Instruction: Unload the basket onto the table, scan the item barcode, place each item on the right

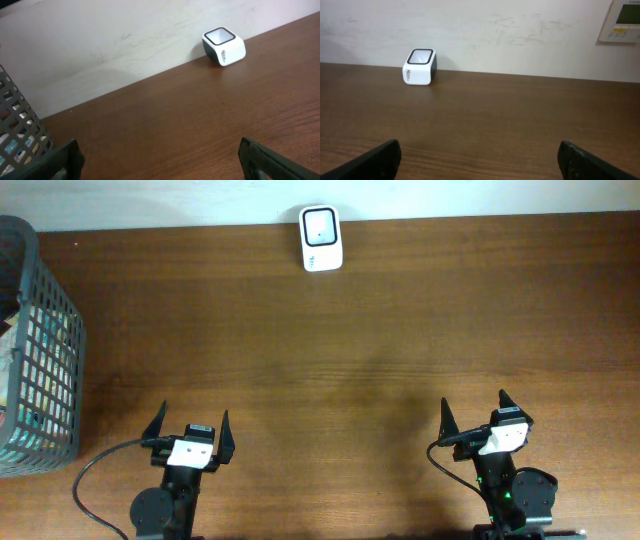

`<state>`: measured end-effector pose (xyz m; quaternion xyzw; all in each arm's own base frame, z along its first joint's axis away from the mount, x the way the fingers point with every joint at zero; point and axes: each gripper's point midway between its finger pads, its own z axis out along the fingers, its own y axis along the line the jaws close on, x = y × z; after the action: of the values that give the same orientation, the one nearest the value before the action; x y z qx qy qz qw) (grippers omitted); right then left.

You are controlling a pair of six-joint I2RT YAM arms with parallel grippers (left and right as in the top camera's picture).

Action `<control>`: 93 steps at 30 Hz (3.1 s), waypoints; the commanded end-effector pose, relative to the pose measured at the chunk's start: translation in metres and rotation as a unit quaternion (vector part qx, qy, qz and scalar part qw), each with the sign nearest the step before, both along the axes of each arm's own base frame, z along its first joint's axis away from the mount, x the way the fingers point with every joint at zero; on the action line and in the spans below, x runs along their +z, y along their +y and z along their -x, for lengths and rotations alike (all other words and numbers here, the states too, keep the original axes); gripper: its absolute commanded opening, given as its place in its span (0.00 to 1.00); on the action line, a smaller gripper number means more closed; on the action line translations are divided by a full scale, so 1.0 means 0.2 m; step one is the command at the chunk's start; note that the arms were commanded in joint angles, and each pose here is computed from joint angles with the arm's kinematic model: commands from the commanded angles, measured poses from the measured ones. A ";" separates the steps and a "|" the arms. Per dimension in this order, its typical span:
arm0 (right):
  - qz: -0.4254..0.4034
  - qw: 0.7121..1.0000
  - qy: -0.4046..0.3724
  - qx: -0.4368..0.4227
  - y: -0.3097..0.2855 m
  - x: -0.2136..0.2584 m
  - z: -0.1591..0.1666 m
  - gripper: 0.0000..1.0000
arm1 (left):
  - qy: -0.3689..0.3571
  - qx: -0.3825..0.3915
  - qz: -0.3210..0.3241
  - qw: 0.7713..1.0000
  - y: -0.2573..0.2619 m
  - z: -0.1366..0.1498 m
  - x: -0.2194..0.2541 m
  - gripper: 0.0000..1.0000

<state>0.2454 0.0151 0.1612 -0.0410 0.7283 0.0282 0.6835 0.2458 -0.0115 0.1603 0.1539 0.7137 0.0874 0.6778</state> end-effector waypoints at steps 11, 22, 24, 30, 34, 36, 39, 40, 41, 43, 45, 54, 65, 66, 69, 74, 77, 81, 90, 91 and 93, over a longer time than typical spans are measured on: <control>-0.002 1.000 -0.001 0.000 0.00 -0.01 0.00 0.99 | 0.041 -0.008 0.025 0.999 -0.08 0.00 -0.09 0.99; -0.002 1.000 -0.001 0.000 0.00 -0.01 0.00 0.99 | 0.006 -0.048 0.036 0.998 -0.14 0.00 0.00 0.99; -0.002 1.000 -0.001 0.000 0.00 -0.01 0.00 0.99 | -0.013 -0.041 0.073 0.996 -0.13 0.00 0.10 0.99; -0.002 1.000 -0.001 0.000 0.00 -0.01 0.00 0.99 | 0.014 -0.039 0.070 0.997 -0.14 -0.08 0.60 0.99; -0.002 1.000 -0.001 0.000 0.00 -0.01 0.00 0.99 | 0.097 -0.033 0.064 0.993 -0.16 -0.28 0.85 0.99; -0.002 1.000 -0.001 0.000 0.00 -0.01 0.00 0.99 | 0.148 -0.029 0.060 0.987 -0.17 -0.39 0.93 0.99; -0.002 1.000 -0.001 0.000 0.00 -0.01 0.00 0.99 | 0.274 -0.019 0.049 0.960 -0.20 -0.59 1.05 0.99; -0.002 1.000 -0.001 0.000 0.00 -0.01 0.00 0.99 | 0.312 -0.029 0.051 0.948 -0.22 -0.63 1.08 0.99; -0.002 1.000 -0.001 0.000 0.00 -0.01 0.00 0.99 | 0.326 -0.047 0.058 0.942 -0.26 -0.67 1.12 0.99; -0.002 1.000 -0.001 0.000 0.00 -0.01 0.00 0.99 | 0.303 -0.059 0.056 0.949 -0.29 -0.81 1.23 0.99; -0.002 1.000 -0.001 0.000 0.00 -0.01 0.00 0.99 | 0.256 -0.047 0.009 0.966 -0.24 -0.92 1.31 0.99; -0.002 1.000 -0.001 0.000 0.00 -0.01 0.00 0.99 | 0.157 0.432 0.216 0.861 1.29 -0.69 1.33 1.00; -0.002 1.000 0.000 0.000 0.00 -0.01 0.00 0.99 | 0.362 0.323 0.216 0.847 1.95 -0.86 0.24 1.00; -0.002 1.000 0.000 0.000 0.00 -0.01 0.00 0.99 | 0.379 0.312 0.218 0.843 1.97 -0.87 0.13 0.99; -0.002 1.000 0.001 0.000 0.00 -0.01 0.00 0.99 | 0.413 0.227 0.217 0.855 1.95 -0.95 -0.18 1.00; -0.002 1.000 0.000 0.000 0.00 -0.01 0.00 0.99 | 0.443 0.217 0.232 0.838 1.96 -0.97 -0.49 0.93; -0.002 1.000 0.000 0.000 0.00 -0.01 0.00 0.99 | 0.472 0.211 0.250 0.819 1.90 -0.92 -0.53 0.61; -0.002 1.000 0.001 0.000 0.00 -0.01 0.00 0.99 | 0.494 0.258 0.317 0.767 1.87 -0.83 -0.54 0.00; -0.002 1.000 0.001 0.000 0.00 -0.01 0.00 0.99 | 0.214 0.301 0.252 0.894 1.68 -0.69 1.20 0.00; -0.002 1.000 0.001 0.000 0.00 -0.01 0.00 0.99 | 0.188 0.248 0.248 0.918 1.45 -0.66 1.39 0.00; -0.002 1.000 0.000 0.000 0.00 -0.01 0.00 0.99 | 0.189 0.152 0.250 0.937 1.16 -0.68 1.49 0.00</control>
<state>0.2454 0.0153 0.1617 -0.0414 0.7274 0.0284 0.6844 0.3776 0.3046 0.4069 -0.2148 0.8578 0.0579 0.4633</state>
